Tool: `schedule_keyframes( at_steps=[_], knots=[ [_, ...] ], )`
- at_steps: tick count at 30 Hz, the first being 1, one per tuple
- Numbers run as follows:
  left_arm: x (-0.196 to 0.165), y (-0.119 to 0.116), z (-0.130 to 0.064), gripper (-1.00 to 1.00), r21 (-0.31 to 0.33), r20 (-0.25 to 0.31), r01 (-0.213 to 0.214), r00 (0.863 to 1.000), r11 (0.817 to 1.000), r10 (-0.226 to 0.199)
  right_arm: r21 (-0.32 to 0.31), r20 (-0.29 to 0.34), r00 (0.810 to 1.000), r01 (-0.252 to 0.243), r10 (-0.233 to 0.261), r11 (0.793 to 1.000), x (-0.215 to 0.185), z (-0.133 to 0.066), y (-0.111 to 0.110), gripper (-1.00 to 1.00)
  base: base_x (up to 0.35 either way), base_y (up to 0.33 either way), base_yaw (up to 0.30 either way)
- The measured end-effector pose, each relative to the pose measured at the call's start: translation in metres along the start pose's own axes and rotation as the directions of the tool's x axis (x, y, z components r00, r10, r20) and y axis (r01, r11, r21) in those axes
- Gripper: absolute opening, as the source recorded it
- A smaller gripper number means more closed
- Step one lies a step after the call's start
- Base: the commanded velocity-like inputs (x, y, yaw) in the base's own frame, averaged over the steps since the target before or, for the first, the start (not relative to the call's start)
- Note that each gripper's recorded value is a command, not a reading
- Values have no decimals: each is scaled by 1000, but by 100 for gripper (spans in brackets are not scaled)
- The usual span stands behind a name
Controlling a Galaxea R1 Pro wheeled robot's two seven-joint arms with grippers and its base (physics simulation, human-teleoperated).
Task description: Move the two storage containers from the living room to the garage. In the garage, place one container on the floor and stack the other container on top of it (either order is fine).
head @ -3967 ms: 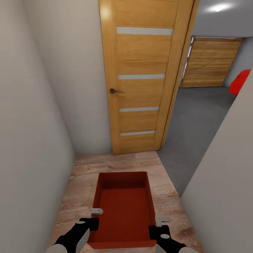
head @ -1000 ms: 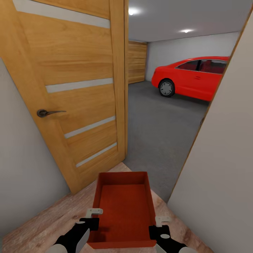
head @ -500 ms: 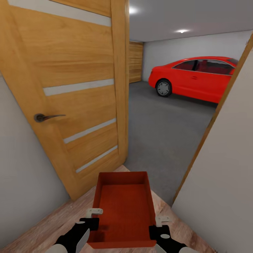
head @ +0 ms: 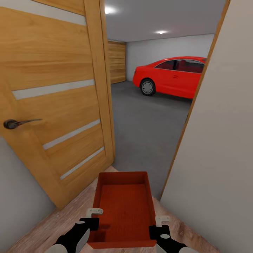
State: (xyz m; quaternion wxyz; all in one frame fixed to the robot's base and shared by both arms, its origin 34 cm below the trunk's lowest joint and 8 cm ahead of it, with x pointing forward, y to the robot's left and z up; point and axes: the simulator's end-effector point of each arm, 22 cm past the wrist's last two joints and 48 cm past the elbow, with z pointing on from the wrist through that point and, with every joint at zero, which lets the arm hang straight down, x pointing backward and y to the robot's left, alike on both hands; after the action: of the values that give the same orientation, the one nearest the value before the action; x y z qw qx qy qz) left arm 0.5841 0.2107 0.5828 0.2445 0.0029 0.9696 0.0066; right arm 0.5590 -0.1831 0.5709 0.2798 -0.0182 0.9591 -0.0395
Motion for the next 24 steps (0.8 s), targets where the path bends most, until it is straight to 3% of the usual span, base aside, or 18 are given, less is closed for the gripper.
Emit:
schedule_keyframes(
  at_steps=[5, 17, 24],
  knots=[
    [0, -1, 0, -100, 0, 1, 0, 1000, 1000, 0, -1, 0, 1000, 0, 0, 1000, 0, 0, -1, -100, 71, 116, -96],
    [0, 0, 0, -100, -1, -1, 0, 1000, 1000, 0, -1, -2, 1000, 1, -1, 1000, 0, 0, 0, -100, 177, 263, -3],
    [0, 2, 0, -100, 2, 0, 0, 1000, 1000, 0, 1, -1, 1000, 1, -1, 1000, 0, 0, 2, -100, 43, 49, -85]
  ],
)
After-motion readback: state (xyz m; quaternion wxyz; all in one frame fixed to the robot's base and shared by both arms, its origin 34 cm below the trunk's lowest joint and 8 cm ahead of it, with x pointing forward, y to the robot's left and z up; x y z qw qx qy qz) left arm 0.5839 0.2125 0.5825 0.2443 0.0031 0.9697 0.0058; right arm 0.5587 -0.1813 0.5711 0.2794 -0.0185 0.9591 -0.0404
